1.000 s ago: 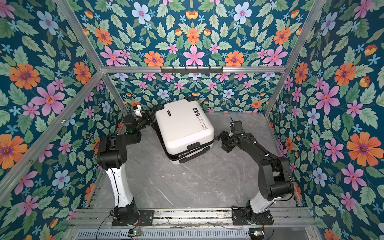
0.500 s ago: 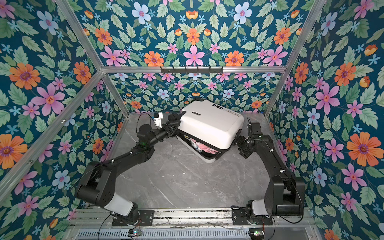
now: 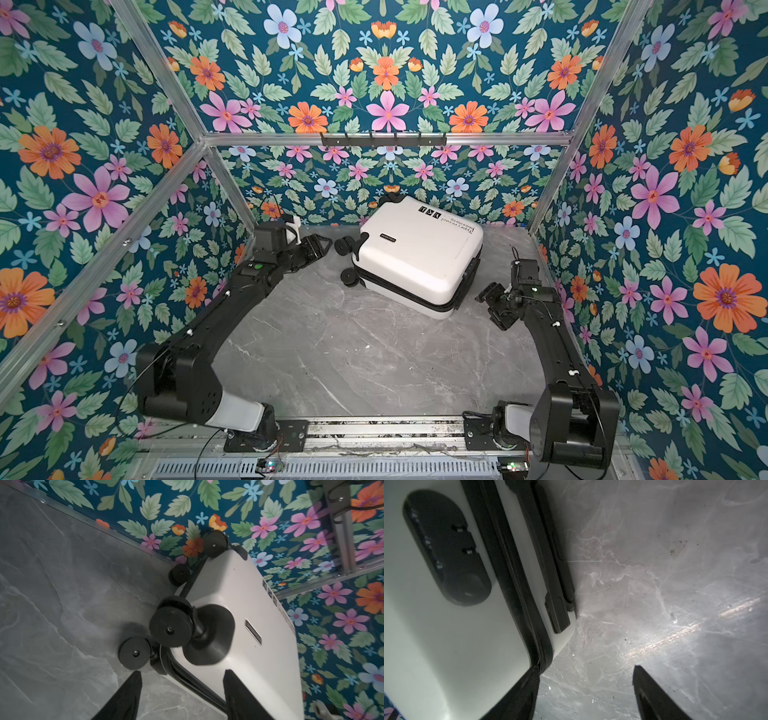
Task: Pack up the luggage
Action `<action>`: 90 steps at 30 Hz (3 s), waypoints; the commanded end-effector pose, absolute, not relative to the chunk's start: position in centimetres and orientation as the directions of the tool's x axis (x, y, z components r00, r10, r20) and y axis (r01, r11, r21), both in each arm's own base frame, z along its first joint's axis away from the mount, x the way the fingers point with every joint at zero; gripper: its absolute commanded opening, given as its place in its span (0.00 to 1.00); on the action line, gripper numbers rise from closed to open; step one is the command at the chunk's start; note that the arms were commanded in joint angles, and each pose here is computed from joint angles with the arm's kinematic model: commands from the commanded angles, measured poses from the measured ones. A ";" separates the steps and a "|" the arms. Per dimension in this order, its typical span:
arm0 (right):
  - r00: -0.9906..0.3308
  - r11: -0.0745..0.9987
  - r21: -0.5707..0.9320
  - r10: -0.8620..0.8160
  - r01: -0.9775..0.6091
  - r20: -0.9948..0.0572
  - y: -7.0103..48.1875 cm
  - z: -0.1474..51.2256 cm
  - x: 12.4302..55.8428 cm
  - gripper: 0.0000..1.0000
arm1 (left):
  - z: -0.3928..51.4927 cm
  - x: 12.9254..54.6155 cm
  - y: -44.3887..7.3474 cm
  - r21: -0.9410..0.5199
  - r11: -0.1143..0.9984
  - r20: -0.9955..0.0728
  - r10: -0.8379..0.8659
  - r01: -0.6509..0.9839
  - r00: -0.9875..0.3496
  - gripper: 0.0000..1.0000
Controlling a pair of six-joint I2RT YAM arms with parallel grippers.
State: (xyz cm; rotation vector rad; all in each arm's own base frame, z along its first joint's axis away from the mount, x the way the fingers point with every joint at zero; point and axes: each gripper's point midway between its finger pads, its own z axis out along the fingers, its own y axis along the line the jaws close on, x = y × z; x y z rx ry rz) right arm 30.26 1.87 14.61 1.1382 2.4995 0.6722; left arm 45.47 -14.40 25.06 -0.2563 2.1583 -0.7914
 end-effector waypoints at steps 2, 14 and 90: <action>-0.632 0.550 0.563 0.773 0.616 -0.064 1.8 15.0 32.5 0.71 | 22.5 51.2 -13.1 -0.527 0.847 -0.638 -0.339 0.070 -0.691 0.61; -0.687 0.576 0.540 0.727 0.613 0.005 1.8 14.6 37.9 0.63 | 17.6 59.2 -20.0 -0.669 0.627 -0.586 -0.113 0.400 -0.803 0.54; -0.781 0.669 0.456 0.617 0.587 0.100 -1.2 14.5 45.4 0.71 | 16.9 43.6 -15.9 -0.711 0.703 -0.510 -0.499 0.016 -0.701 0.51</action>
